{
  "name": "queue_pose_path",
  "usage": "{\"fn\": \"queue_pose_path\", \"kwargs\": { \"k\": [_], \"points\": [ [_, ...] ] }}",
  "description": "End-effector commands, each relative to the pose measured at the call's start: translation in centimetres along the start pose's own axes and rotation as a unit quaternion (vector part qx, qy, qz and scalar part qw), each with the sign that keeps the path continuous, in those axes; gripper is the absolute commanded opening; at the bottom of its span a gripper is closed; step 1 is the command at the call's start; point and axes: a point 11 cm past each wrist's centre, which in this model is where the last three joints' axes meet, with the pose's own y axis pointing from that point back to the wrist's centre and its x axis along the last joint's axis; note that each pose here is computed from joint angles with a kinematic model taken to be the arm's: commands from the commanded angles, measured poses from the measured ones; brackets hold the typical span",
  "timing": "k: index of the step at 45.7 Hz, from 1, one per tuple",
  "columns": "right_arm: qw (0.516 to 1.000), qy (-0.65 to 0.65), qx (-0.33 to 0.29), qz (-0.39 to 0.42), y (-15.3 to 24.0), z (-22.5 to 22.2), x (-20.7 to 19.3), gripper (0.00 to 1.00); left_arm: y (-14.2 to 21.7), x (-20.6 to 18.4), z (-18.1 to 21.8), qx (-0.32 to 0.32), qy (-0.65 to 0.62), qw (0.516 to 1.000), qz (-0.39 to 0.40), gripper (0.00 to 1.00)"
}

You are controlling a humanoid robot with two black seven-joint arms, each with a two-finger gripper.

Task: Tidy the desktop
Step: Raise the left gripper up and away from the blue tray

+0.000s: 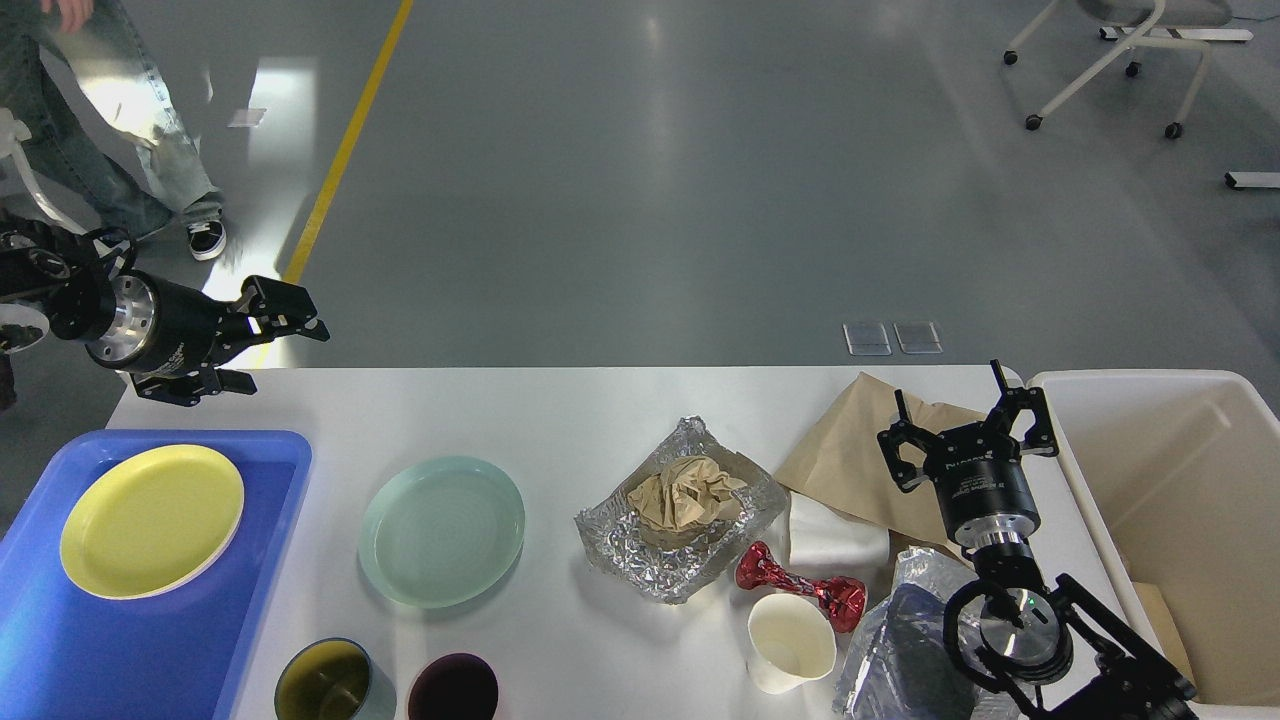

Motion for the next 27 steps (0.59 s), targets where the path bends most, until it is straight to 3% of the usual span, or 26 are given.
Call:
{"fn": "queue_pose_path", "kwargs": {
  "k": [1, 17, 27],
  "points": [
    [1.000, 0.000, 0.000, 0.000, 0.0, 0.0, 0.0, 1.00, 1.8, -0.8, 4.2, 0.037, -0.085, 0.996, -0.012, 0.97],
    [1.000, 0.000, 0.000, 0.000, 0.0, 0.0, 0.0, 1.00, 9.2, -7.8, 14.7, 0.069, -0.235, 0.961, -0.126, 0.97],
    [1.000, 0.000, 0.000, 0.000, 0.0, 0.0, 0.0, 1.00, 14.9, -11.3, 17.9, 0.048, -0.203, 0.972, -0.108, 0.97]
  ]
}}
